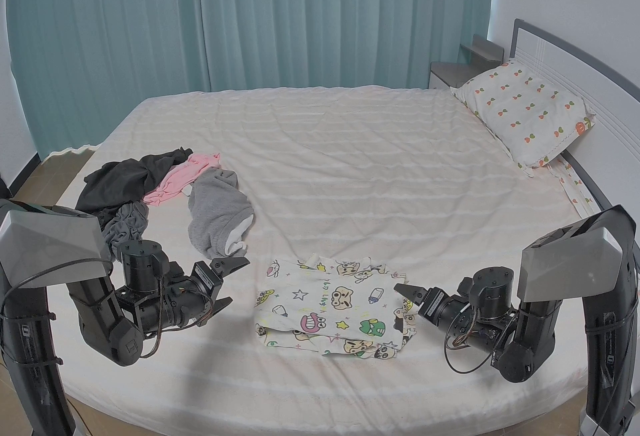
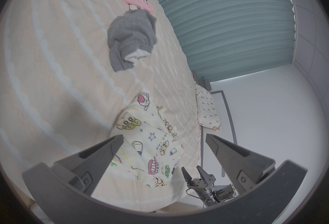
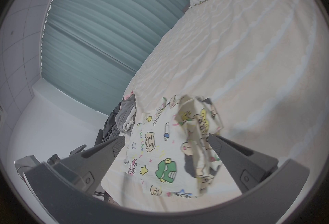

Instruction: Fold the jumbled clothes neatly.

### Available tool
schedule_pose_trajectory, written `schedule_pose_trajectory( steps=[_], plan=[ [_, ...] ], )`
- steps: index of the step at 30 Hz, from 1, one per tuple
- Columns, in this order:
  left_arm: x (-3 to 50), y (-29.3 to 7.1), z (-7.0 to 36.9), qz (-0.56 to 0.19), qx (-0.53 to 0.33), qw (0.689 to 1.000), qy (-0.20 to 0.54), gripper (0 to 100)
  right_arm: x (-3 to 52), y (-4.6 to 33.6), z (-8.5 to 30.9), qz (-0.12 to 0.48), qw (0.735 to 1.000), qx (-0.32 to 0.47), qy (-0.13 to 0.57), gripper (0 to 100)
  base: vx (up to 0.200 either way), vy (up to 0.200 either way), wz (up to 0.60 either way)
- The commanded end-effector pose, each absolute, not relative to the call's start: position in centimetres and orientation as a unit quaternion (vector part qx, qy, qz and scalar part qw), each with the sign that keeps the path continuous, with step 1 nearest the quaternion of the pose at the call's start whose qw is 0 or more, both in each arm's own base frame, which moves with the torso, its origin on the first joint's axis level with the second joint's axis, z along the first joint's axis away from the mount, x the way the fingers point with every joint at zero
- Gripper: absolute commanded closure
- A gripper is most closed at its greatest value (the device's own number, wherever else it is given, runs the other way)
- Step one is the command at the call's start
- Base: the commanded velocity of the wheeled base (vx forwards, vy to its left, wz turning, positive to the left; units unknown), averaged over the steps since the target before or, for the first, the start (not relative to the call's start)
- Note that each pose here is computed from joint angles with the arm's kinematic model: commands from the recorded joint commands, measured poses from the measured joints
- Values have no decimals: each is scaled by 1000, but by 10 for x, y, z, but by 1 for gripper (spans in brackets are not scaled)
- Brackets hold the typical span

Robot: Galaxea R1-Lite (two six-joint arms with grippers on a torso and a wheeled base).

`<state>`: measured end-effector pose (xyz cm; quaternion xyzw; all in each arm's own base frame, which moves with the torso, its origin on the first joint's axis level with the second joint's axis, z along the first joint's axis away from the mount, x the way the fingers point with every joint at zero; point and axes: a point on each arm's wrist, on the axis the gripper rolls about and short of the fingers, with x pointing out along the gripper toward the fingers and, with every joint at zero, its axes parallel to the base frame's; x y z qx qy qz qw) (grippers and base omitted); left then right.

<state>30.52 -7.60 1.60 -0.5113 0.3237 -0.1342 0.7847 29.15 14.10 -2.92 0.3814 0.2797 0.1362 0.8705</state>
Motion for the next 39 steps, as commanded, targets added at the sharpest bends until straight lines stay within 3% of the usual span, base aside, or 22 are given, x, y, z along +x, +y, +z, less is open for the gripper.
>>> schedule_pose_trajectory(
  steps=[1, 9, 15, 28, 33, 34, 39],
  plan=[
    [305, -76, 15, -134, -510, 785, 325, 0, 298, 140, -32, 138, 877, 373, 269, 0, 0, 200, 0],
    [304, -76, 15, -132, -508, 787, 325, 0, 317, 118, -36, 119, 899, 344, 243, 0, 0, 0, 0],
    [304, -77, 15, -132, -508, 788, 323, 0, 326, 116, -61, 113, 912, 305, 251, 0, 0, 0, 0],
    [303, -78, 13, -132, -503, 789, 327, 0, 345, 117, -56, 124, 917, 306, 223, 0, 0, 0, 0],
    [303, -78, 14, -133, -502, 790, 326, 0, 361, 115, -58, 114, 911, 302, 255, 0, 0, 0, 0],
    [304, -78, 13, -133, -502, 790, 326, 0, 362, 113, -59, 123, 907, 304, 266, 100, 0, 0, 0],
    [304, -78, 13, -133, -502, 790, 327, 0, 363, 107, -67, 126, 900, 296, 296, 100, 0, 0, 0]
  ],
)
